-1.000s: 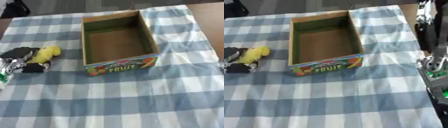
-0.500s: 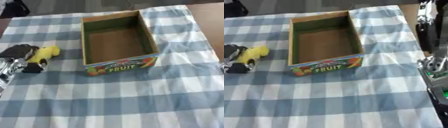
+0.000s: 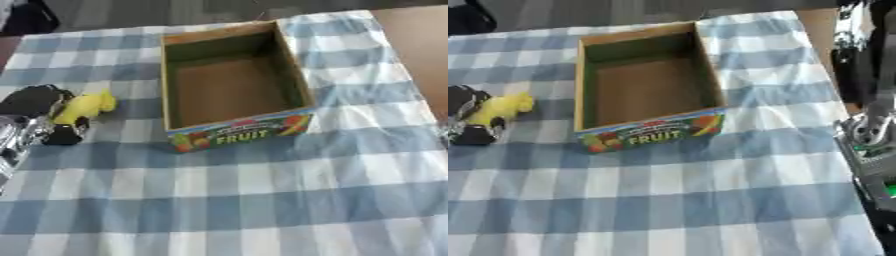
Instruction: Pick up objects on the table and place them in the box.
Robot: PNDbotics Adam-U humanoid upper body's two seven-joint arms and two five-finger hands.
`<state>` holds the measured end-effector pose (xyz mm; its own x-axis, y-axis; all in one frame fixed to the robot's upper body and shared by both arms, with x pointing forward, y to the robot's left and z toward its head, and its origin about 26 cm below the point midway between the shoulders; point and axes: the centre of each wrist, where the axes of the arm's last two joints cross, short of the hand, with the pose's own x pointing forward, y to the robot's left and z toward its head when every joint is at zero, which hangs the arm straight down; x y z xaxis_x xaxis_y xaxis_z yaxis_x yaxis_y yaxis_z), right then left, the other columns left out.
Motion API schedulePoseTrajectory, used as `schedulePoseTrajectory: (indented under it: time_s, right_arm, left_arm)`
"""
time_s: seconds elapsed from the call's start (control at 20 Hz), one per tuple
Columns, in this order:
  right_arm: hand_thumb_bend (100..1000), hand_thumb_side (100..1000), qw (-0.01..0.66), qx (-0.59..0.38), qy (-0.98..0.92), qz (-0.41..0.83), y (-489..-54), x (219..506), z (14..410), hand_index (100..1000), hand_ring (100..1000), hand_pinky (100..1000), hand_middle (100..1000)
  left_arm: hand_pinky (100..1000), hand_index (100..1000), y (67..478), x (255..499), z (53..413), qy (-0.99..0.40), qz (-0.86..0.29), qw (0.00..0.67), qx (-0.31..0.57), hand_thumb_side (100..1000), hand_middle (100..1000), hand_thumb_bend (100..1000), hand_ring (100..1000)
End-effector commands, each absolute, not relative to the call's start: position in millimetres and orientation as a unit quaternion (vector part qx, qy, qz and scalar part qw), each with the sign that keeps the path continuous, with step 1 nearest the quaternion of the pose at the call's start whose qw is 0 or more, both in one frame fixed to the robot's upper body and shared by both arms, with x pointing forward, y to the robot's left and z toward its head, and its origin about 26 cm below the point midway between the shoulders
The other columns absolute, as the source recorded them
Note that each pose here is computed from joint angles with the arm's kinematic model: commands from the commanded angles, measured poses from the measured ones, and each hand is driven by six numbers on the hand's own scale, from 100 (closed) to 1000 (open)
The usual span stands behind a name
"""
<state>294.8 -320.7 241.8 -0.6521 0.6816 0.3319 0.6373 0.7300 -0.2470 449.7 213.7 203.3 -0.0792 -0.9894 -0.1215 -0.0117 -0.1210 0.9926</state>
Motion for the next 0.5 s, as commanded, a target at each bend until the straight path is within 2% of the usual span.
schedulePoseTrajectory:
  time_s: [0.05,0.25,0.5]
  right_arm:
    - [100,946,0.193,-0.362,-0.910,0.056,-320.7,292.1,248.9,911,727,763,778]
    - [100,946,0.194,-0.361,-0.910,0.055,-321.0,292.0,248.6,911,727,763,778]
    - [100,945,0.194,-0.362,-0.910,0.055,-321.5,291.8,248.7,911,728,763,778]
  left_arm:
    - [536,570,218.6,448.9,219.8,-0.511,-0.513,0.423,0.546,303,449,100,529]
    - [423,453,218.1,445.8,227.5,-0.539,-0.474,0.400,0.571,302,362,100,453]
    - [411,411,216.0,441.5,238.7,-0.575,-0.440,0.395,0.565,304,371,100,454]
